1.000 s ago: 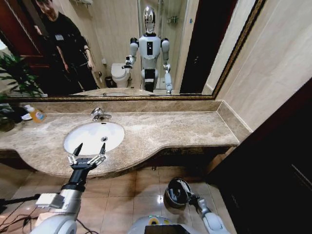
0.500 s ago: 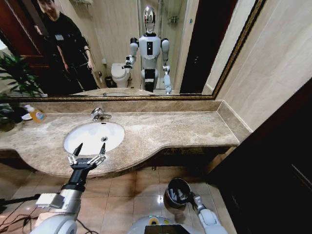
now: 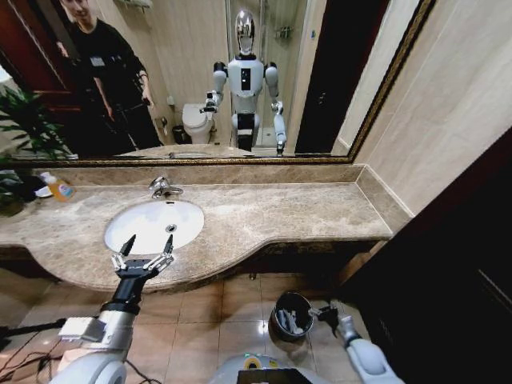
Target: Pick up the trash from the sink and place it in the trash bin.
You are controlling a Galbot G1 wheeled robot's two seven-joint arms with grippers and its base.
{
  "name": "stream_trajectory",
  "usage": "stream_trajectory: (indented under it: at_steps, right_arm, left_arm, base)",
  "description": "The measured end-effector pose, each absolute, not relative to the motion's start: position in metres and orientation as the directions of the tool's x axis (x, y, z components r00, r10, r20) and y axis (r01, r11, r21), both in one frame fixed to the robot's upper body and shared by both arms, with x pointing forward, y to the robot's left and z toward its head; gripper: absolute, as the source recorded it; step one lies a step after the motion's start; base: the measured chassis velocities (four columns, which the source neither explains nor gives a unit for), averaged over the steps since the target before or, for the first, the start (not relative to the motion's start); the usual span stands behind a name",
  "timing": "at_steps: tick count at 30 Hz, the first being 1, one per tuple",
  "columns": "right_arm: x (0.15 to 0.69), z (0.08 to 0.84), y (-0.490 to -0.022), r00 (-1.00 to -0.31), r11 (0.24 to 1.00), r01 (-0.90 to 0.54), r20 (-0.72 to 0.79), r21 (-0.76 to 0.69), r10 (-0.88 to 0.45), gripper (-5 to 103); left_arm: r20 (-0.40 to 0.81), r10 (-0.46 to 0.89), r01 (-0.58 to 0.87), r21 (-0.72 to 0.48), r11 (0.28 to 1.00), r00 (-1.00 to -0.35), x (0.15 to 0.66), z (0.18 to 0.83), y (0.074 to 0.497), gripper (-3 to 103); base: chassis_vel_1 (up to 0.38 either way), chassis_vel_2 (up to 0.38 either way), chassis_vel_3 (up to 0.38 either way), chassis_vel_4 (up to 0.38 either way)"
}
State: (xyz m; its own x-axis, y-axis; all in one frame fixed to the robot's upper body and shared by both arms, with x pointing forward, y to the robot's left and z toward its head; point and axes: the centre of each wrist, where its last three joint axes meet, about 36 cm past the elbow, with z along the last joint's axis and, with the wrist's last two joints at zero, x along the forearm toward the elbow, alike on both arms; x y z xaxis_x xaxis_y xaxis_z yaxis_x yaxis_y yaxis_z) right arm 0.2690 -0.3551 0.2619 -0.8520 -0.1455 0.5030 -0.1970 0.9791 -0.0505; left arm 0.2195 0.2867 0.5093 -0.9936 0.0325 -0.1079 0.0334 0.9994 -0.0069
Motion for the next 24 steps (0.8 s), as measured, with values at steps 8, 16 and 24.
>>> stream_trajectory:
  at_steps: [8, 16, 24]
  right_arm:
    - [0.278, 0.355, -0.351, -0.947, 0.993, -0.117, 0.306, -0.035, -0.101, 100]
    - [0.267, 0.416, -0.335, -0.981, 0.991, -0.135, 0.138, 0.024, -0.137, 100]
    - [0.262, 0.456, -0.305, -0.985, 0.981, -0.175, -0.027, 0.088, -0.173, 100]
  left_arm:
    - [-0.108, 0.032, 0.033, -0.007, 0.999, -0.994, 0.219, 0.509, 0.287, 100]
    - [-0.108, 0.032, 0.033, -0.007, 0.999, -0.994, 0.219, 0.509, 0.287, 100]
    - [-0.108, 0.032, 0.033, -0.007, 0.999, -0.994, 0.219, 0.509, 0.287, 100]
  base:
    - [0.0, 0.0, 0.0, 0.0]
    - [0.0, 0.0, 0.0, 0.0]
    - [0.0, 0.0, 0.0, 0.0]
